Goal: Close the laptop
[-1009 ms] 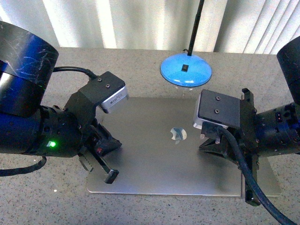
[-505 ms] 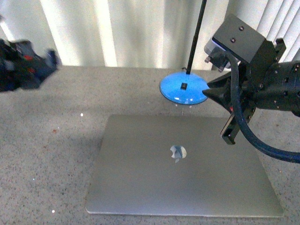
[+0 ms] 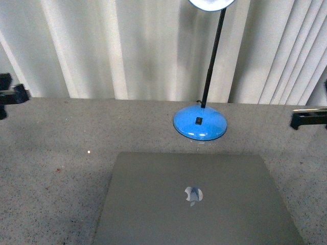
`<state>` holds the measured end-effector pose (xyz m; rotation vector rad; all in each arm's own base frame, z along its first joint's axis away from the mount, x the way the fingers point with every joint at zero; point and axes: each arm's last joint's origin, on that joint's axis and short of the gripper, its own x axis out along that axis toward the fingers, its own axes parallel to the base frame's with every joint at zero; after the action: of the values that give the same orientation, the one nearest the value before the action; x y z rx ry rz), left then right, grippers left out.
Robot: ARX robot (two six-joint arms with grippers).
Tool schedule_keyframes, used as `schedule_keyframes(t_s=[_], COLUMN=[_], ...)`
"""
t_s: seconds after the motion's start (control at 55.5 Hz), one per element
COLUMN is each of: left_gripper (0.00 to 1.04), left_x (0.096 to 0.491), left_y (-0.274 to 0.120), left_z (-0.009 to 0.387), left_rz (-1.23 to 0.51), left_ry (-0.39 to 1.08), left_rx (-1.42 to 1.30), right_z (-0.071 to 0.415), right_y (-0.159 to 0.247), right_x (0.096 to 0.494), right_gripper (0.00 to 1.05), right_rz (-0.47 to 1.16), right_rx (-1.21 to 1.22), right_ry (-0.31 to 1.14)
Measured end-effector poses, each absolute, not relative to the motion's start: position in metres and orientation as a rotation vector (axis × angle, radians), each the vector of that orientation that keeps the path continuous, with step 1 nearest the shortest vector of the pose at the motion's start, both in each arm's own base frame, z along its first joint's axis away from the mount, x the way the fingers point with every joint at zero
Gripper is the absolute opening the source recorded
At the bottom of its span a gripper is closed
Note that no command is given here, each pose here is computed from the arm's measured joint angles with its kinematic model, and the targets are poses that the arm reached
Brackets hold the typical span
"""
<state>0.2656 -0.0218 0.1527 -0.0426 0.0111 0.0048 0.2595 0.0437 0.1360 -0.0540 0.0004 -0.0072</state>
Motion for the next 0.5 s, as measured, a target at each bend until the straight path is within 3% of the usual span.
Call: schedule_keyframes(t_s=[0.036, 0.505], left_gripper=[0.04, 0.04], left_x=[0.256, 0.185], left_y=[-0.020, 0.000], left_z=[0.157, 0.163], left_rz=[-0.001, 0.002], left_ry=[0.019, 0.010], left_rx=[-0.032, -0.008], right_z=[0.137, 0.151], right_y=[0.040, 0.013], right_x=[0.249, 0.182], right_gripper=[0.03, 0.03], right_rz=[0.002, 0.005], right_rx=[-0.041, -0.016], right_ry=[0.006, 0.035])
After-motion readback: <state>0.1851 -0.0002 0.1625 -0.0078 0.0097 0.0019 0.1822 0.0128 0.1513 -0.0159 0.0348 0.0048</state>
